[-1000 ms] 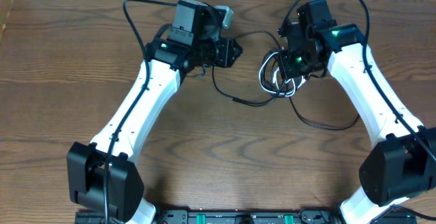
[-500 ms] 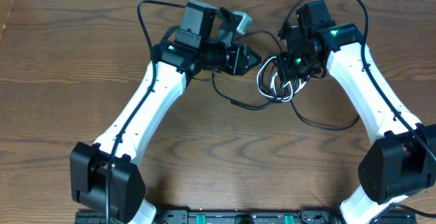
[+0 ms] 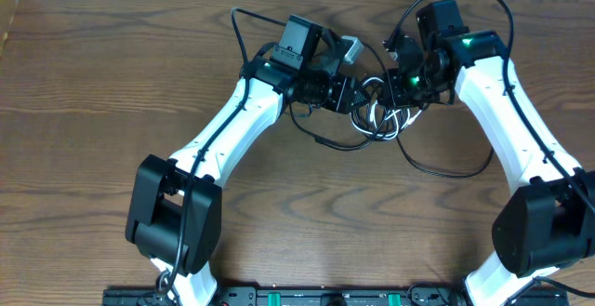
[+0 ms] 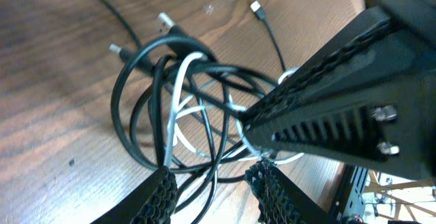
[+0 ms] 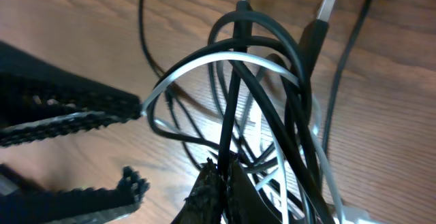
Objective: Untangle cables
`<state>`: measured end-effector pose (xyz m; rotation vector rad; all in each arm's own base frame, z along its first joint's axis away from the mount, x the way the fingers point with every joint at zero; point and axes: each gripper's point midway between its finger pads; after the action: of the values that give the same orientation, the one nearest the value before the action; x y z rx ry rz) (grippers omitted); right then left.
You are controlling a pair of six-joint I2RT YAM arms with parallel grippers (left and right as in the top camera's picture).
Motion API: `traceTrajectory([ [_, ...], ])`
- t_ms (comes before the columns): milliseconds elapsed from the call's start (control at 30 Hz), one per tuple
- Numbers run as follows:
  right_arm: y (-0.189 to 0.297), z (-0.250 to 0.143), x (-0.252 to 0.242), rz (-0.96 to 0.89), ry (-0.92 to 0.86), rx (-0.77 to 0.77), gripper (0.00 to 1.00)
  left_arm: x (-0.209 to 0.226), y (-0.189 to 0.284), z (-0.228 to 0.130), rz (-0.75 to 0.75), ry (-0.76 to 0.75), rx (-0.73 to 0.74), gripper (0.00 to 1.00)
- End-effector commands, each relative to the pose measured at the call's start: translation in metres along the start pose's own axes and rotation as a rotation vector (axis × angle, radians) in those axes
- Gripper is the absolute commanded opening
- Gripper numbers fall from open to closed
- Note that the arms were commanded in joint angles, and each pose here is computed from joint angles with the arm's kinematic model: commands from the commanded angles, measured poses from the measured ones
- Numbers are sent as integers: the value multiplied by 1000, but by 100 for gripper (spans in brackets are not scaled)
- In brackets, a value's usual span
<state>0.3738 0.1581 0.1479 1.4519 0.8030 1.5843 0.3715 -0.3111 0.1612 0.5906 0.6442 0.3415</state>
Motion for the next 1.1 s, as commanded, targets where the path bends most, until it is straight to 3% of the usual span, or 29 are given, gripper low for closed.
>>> traceTrajectory([
  [0, 4, -3, 17, 99, 20, 21, 1, 0, 1, 6, 1, -37, -25, 42],
  [167, 12, -7, 30, 165, 28, 29, 1, 18, -2, 6, 122, -44, -15, 43],
  [467, 38, -18, 51, 245, 77, 14, 1, 21, -18, 2, 134, -59, -2, 43],
  [833, 73, -38, 59, 248, 132, -20, 1, 41, -23, -2, 217, -26, 9, 43],
  [1067, 64, -33, 37, 129, 93, -31, 1, 48, -20, -2, 238, -19, 8, 43],
])
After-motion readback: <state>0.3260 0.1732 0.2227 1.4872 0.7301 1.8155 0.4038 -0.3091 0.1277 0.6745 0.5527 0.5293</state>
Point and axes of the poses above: each gripper's point midway between its finger pads, its own y axis back along the fingers, its own x axis along the line the jaws close on, z = x × y, and after that the axes turned 15 degrees about -y, right-handed
